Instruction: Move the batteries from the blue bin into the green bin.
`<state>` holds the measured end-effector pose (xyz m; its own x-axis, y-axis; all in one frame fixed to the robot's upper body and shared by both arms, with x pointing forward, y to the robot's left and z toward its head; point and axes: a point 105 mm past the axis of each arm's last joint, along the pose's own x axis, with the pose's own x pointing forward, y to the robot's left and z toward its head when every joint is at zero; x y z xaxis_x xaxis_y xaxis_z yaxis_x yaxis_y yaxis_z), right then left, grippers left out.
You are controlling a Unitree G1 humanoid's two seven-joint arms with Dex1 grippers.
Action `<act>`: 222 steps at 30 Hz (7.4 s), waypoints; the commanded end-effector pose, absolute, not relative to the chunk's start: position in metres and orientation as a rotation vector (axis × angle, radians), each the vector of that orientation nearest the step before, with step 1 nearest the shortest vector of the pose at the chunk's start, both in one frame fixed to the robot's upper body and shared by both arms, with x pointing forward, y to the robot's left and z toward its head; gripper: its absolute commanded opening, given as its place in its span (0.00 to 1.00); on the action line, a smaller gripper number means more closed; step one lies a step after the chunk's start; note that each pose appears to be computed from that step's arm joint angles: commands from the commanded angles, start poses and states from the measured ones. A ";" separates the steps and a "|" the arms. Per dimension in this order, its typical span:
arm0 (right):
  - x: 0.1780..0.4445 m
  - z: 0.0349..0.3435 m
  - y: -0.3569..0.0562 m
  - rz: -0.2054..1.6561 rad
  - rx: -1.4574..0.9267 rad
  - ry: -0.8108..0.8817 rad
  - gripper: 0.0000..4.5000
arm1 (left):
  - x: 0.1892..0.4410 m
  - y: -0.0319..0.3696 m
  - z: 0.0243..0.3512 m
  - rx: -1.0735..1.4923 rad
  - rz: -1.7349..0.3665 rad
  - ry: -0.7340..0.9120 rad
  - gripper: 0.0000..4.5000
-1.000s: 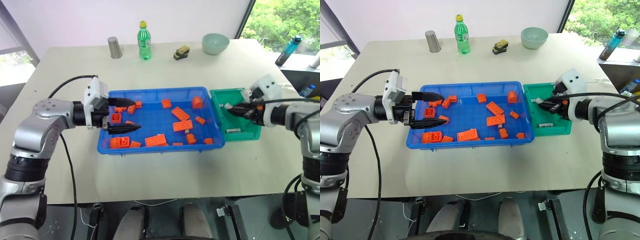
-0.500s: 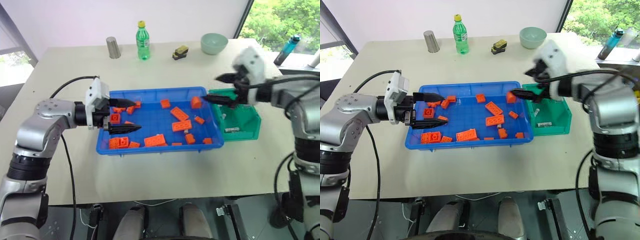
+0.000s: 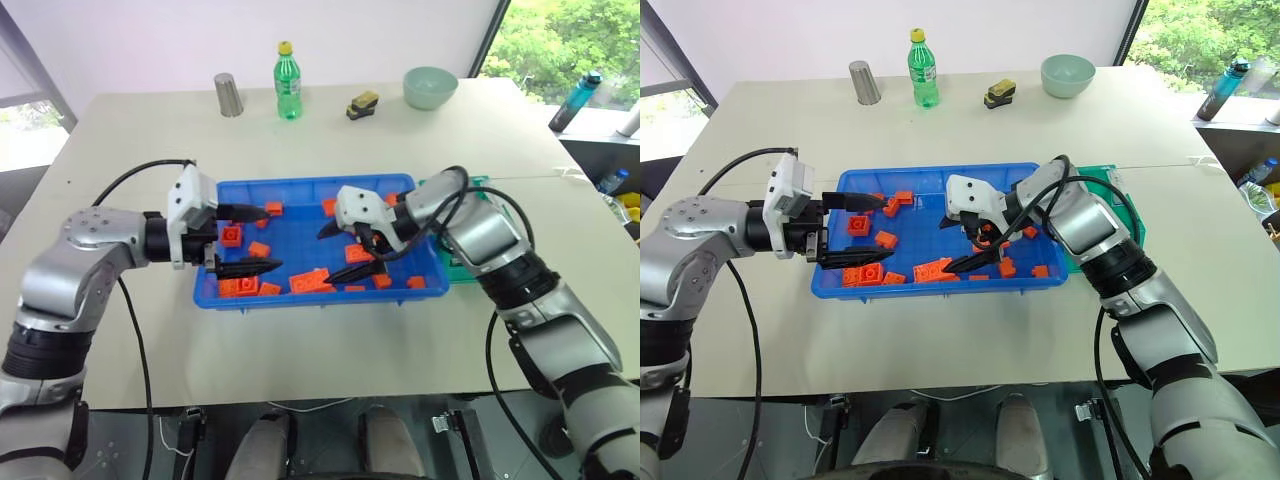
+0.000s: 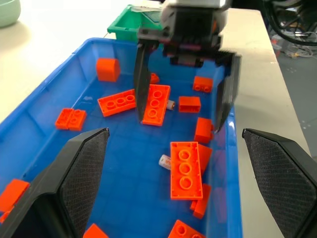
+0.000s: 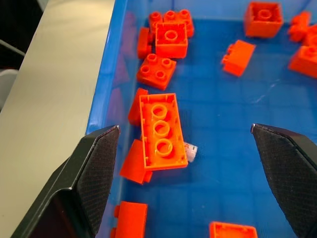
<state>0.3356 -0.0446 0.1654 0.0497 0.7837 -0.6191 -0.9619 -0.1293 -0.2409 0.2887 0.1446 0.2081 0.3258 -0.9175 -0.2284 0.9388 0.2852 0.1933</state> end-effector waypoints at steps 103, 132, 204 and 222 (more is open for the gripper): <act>0.389 0.276 -0.126 0.855 -0.352 -0.019 0.06 | 0.290 0.150 0.217 0.313 -1.195 0.020 1.00; 0.341 0.240 -0.152 0.842 -0.508 0.098 0.72 | 0.302 0.137 0.219 0.301 -1.237 -0.020 1.00; 0.347 0.192 -0.083 0.832 -0.370 0.269 0.89 | 0.293 0.134 0.217 0.305 -1.221 -0.025 1.00; 0.321 0.131 -0.142 0.503 -0.251 0.544 0.89 | 0.306 0.117 0.219 0.311 -1.308 -0.050 1.00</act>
<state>0.3179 -0.1370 0.1359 0.7306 0.4100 -0.5459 -0.5406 0.8358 -0.0958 0.3073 0.1146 0.2127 0.2630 -0.9541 -0.1435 0.9483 0.2283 0.2207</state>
